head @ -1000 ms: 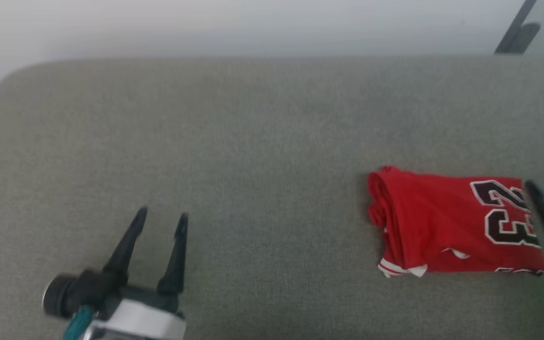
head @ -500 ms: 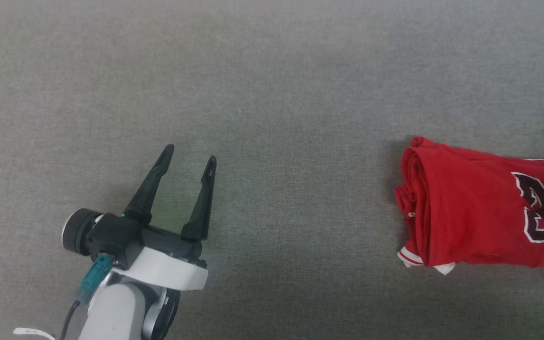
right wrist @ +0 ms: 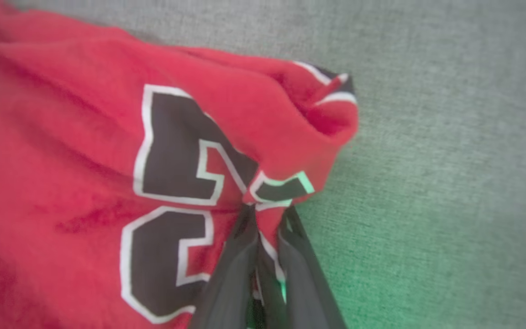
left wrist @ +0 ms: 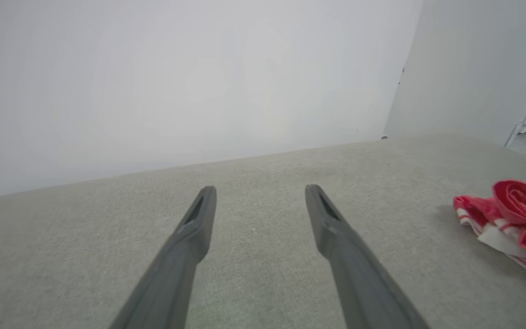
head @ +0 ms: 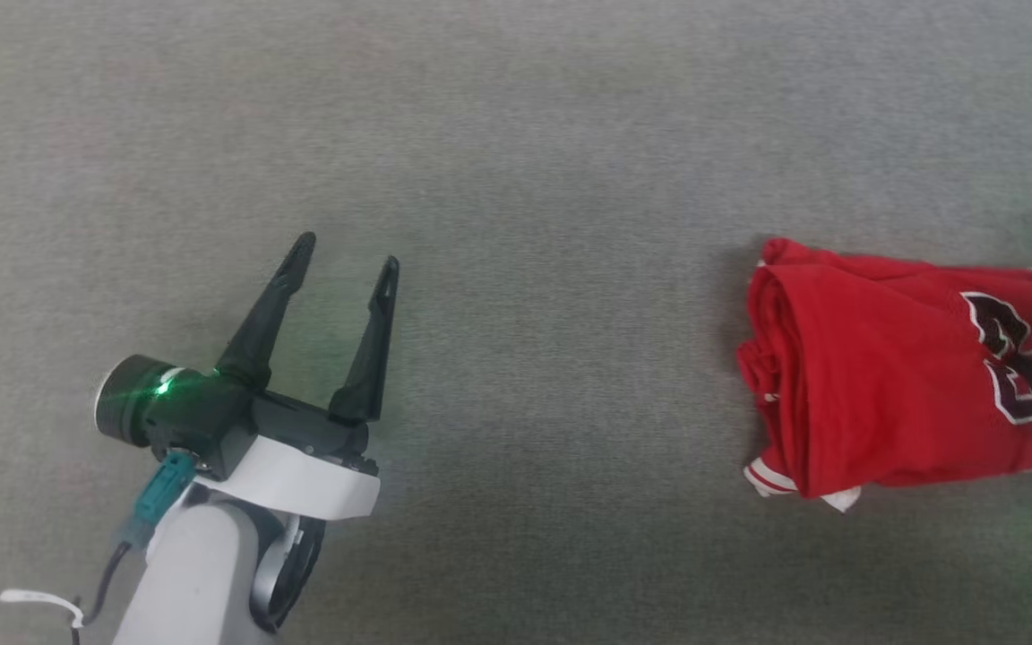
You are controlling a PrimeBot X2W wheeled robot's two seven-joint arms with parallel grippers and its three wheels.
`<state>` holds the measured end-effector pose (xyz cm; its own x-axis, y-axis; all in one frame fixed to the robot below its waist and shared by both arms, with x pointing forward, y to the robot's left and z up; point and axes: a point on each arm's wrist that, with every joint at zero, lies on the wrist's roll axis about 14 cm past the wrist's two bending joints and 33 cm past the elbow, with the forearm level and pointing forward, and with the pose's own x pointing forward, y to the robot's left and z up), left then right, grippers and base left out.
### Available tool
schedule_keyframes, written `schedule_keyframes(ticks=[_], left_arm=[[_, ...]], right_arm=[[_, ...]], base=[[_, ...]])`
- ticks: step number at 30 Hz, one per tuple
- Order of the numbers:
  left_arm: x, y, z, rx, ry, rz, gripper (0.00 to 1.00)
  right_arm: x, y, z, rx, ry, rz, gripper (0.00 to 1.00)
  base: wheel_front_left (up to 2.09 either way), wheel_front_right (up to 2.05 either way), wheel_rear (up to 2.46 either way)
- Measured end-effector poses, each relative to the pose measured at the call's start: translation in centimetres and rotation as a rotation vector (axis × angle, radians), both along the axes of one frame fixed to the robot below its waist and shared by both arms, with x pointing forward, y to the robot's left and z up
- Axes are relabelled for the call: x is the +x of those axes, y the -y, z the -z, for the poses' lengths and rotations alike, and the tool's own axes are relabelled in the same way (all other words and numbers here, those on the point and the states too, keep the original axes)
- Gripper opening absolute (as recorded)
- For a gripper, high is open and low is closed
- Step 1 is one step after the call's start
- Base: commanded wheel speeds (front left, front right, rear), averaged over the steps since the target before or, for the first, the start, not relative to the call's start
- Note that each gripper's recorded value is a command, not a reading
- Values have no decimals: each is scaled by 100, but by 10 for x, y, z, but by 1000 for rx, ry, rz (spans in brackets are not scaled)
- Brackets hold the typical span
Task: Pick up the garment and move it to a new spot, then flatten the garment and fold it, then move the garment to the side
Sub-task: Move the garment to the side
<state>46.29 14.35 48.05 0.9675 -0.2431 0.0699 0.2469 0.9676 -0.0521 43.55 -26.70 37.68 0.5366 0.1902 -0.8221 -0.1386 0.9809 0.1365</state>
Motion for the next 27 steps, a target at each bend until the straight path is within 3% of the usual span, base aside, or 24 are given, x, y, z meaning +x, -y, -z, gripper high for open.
schedule_keyframes(ticks=[9, 22, 27], left_arm=[[20, 35, 8, 2, 9, 125, 100], [76, 96, 34, 54, 57, 348, 100], [93, 111, 32, 47, 99, 391, 100]], right_arm=[[-10, 77, -20, -64, 99, 229, 0], [-21, 201, -26, -280, 183, 547, 0], [-13, 230, -34, -345, 252, 619, 0]], base=[[0, 0, 0], [0, 0, 0], [0, 0, 0]])
